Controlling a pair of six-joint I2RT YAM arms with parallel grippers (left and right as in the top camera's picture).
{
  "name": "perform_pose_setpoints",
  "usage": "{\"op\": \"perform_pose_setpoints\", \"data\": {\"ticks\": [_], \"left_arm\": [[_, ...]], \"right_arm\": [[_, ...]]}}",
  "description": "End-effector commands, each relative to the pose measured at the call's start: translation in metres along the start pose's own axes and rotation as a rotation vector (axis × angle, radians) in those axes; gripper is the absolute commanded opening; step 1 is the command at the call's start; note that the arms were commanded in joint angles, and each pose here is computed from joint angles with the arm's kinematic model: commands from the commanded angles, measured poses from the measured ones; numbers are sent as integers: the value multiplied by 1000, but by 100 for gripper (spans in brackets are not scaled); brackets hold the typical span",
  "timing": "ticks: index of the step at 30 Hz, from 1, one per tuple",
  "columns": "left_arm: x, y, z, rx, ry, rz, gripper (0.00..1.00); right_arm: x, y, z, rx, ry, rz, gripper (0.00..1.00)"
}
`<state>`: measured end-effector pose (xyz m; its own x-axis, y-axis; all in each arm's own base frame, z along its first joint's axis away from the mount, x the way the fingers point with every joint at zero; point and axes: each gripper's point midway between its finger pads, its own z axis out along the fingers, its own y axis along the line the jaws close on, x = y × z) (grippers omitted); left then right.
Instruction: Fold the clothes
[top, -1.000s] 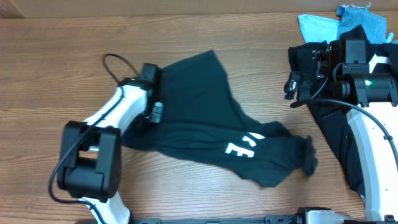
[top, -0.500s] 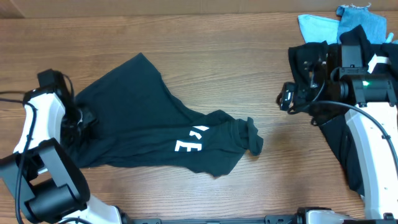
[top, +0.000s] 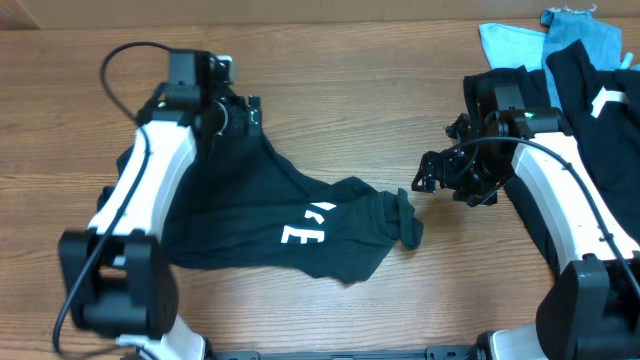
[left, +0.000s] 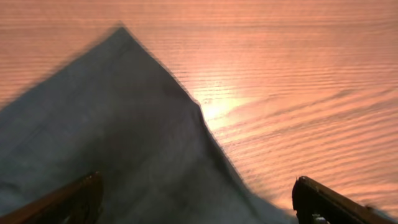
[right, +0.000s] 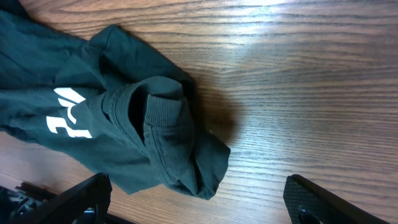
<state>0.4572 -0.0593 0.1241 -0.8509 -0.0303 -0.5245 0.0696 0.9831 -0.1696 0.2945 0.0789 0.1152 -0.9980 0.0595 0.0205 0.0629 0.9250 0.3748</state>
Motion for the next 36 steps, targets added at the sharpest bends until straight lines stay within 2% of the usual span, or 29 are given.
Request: {"op": "perform_pose_setpoints", "data": {"ticks": [1,3,8,15,24,25,27,30,31,33,36], "left_arm": [[-22,19,25,-92,53,12,100],[-38,34,36,-169,80,42,100],[-59,43,75,-194,76,106,100],[-40,61,126,-237,124,154,100],[-18,68,160,-233,167,154,100],[-14,67,163,-225,181,153,97],[-5,65,167,-206,208,150,76],[0,65,166,-207,231,149,20],[2,65,165,-207,240,148,10],[6,66,164,-208,257,147,4],[10,67,163,-208,274,145,4]], "right_arm": [[2,1,-1,-4,2,-12,93],[3,1,-1,-3,8,-9,93],[5,1,-1,-2,13,-7,93],[5,1,-1,-2,14,-6,93],[5,1,-1,-2,16,-5,93],[5,1,-1,-2,16,-5,93],[6,1,-1,-2,19,-4,93],[6,1,-1,-2,19,-5,93],[6,1,-1,-2,19,-5,93],[6,1,-1,-2,19,-4,93],[6,1,-1,-2,19,-4,93]]}}
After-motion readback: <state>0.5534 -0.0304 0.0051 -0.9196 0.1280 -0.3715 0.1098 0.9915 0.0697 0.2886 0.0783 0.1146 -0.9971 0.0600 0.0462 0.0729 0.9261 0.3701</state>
